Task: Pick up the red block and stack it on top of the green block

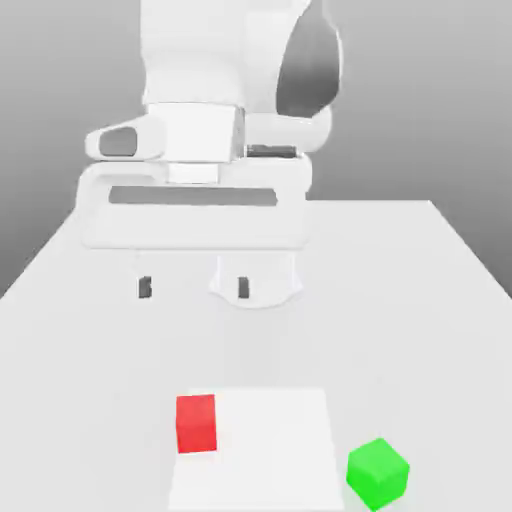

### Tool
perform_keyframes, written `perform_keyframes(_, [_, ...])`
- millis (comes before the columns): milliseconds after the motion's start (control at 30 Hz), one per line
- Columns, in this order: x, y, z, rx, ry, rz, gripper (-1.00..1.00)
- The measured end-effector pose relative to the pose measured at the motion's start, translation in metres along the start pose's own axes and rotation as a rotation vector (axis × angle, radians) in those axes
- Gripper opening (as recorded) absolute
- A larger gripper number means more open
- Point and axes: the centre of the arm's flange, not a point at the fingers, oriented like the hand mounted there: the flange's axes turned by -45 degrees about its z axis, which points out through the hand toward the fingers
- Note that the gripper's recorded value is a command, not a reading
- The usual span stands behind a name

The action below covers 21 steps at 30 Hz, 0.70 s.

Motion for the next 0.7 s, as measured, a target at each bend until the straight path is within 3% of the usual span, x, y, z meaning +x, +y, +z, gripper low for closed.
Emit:
perform_keyframes(167, [-0.056,0.008,0.091,0.027,-0.163,-0.019,0.0])
perform_keyframes(367, [-0.076,0.005,0.157,0.033,-0.191,-0.029,0.0])
perform_keyframes(400, [-0.078,0.005,0.164,0.033,-0.191,-0.029,-1.0])
perform_keyframes(700, [-0.074,0.005,0.149,0.033,-0.192,-0.029,-1.0])
